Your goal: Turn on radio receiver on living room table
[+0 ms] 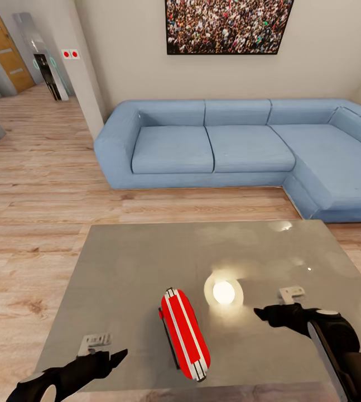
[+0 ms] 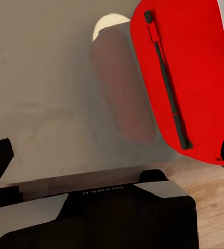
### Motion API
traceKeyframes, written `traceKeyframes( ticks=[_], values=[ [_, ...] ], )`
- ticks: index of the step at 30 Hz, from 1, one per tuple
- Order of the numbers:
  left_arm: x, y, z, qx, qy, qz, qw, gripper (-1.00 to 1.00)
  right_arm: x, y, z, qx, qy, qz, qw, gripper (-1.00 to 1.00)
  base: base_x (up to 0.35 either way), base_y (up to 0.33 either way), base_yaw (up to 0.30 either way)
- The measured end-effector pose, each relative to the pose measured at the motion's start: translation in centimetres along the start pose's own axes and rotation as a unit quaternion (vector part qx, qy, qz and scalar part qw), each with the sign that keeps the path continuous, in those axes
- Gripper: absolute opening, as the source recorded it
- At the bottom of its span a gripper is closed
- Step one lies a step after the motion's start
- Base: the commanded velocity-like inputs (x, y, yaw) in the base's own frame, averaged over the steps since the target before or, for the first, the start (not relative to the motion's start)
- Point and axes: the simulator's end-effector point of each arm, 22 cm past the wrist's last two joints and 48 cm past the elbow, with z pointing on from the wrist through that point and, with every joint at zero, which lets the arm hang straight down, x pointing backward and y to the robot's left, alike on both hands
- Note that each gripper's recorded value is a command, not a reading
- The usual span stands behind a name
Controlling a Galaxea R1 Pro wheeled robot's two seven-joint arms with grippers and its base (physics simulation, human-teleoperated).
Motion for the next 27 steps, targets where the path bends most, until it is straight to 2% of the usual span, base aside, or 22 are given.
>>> traceKeyframes(
  ticks=[4,7,16,21,27],
  values=[
    [0.0,0.1,0.0,-0.001,0.001,0.000,1.0000,1.00,-0.7,0.9,0.0,-0.014,-0.003,-0.003,0.9999,1.00,0.000,0.000,0.000],
    [0.0,0.1,0.0,-0.001,0.000,0.000,1.0000,1.00,-2.1,3.8,0.2,-0.045,0.006,-0.020,0.9988,1.00,0.000,0.000,0.000],
    [0.1,0.1,0.0,-0.001,0.001,0.000,1.0000,1.00,-2.4,5.3,0.3,-0.057,0.010,-0.026,0.9980,1.00,0.000,0.000,0.000],
    [0.7,0.7,0.2,-0.010,0.008,-0.006,0.9999,1.00,-2.7,6.3,1.1,-0.050,0.019,-0.033,0.9980,1.00,0.000,0.000,0.000],
    [0.8,0.9,0.2,-0.011,0.009,-0.004,0.9999,1.00,-2.1,9.1,1.6,-0.081,0.026,-0.033,0.9959,1.00,0.000,0.000,0.000]
  ],
)
